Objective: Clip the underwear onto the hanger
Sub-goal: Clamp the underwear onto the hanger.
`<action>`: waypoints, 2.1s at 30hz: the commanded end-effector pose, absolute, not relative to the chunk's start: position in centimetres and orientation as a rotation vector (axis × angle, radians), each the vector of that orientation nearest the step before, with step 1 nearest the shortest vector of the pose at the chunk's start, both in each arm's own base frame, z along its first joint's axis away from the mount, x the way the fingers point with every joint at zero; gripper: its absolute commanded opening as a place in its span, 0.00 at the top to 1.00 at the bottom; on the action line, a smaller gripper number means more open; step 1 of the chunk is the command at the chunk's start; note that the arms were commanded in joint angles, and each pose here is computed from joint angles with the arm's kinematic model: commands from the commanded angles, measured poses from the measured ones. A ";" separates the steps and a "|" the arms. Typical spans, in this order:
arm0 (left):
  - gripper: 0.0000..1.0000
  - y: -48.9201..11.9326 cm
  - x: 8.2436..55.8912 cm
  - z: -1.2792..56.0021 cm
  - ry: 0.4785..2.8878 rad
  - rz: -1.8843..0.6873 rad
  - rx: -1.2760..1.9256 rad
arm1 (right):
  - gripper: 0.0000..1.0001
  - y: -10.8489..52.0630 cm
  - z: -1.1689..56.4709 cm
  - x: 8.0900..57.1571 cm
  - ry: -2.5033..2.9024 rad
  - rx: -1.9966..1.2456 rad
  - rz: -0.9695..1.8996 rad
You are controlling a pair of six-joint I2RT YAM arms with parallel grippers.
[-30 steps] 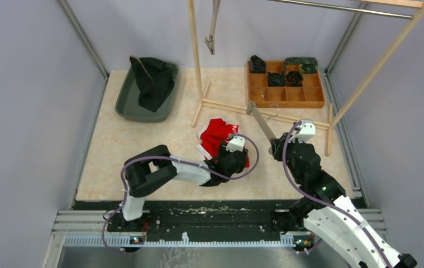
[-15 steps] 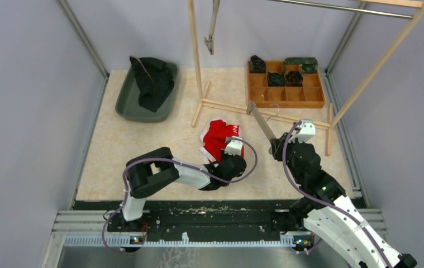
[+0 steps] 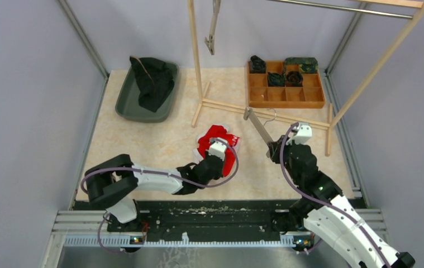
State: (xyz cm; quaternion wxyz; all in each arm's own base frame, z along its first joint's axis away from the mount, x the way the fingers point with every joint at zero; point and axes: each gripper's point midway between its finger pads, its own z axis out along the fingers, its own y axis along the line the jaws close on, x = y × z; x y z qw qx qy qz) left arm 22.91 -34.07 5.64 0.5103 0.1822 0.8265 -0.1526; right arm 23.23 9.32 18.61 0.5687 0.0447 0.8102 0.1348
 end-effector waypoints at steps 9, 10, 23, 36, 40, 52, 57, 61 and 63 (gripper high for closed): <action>1.00 -33.6 25.4 11.2 1.914 -0.625 0.228 | 1.00 11.2 21.1 23.9 1.732 0.247 0.555; 1.00 -33.4 25.6 11.8 1.909 -0.670 0.183 | 1.00 11.3 21.1 24.0 1.722 0.263 0.575; 1.00 -31.9 27.6 17.2 1.768 -0.947 -0.055 | 1.00 13.0 21.5 24.6 1.511 0.424 0.857; 1.00 -32.4 28.0 19.7 1.717 -1.231 -0.207 | 1.00 13.3 23.7 24.7 1.290 0.439 0.998; 1.00 -32.6 28.2 20.1 1.705 -1.300 -0.222 | 1.00 13.8 24.0 24.8 1.255 0.450 1.055; 1.00 -32.3 29.4 21.9 1.636 -1.527 -0.331 | 1.00 15.9 24.9 25.3 1.153 0.401 1.199; 1.00 -31.8 29.6 22.6 1.556 -1.667 -0.361 | 1.00 16.8 26.0 25.1 1.079 0.371 1.276; 1.00 -32.0 29.9 22.9 1.536 -1.710 -0.370 | 1.00 18.1 26.3 25.8 1.092 0.327 1.295; 1.00 -32.0 30.2 23.1 1.527 -1.723 -0.383 | 1.00 18.3 26.6 25.9 1.087 0.303 1.286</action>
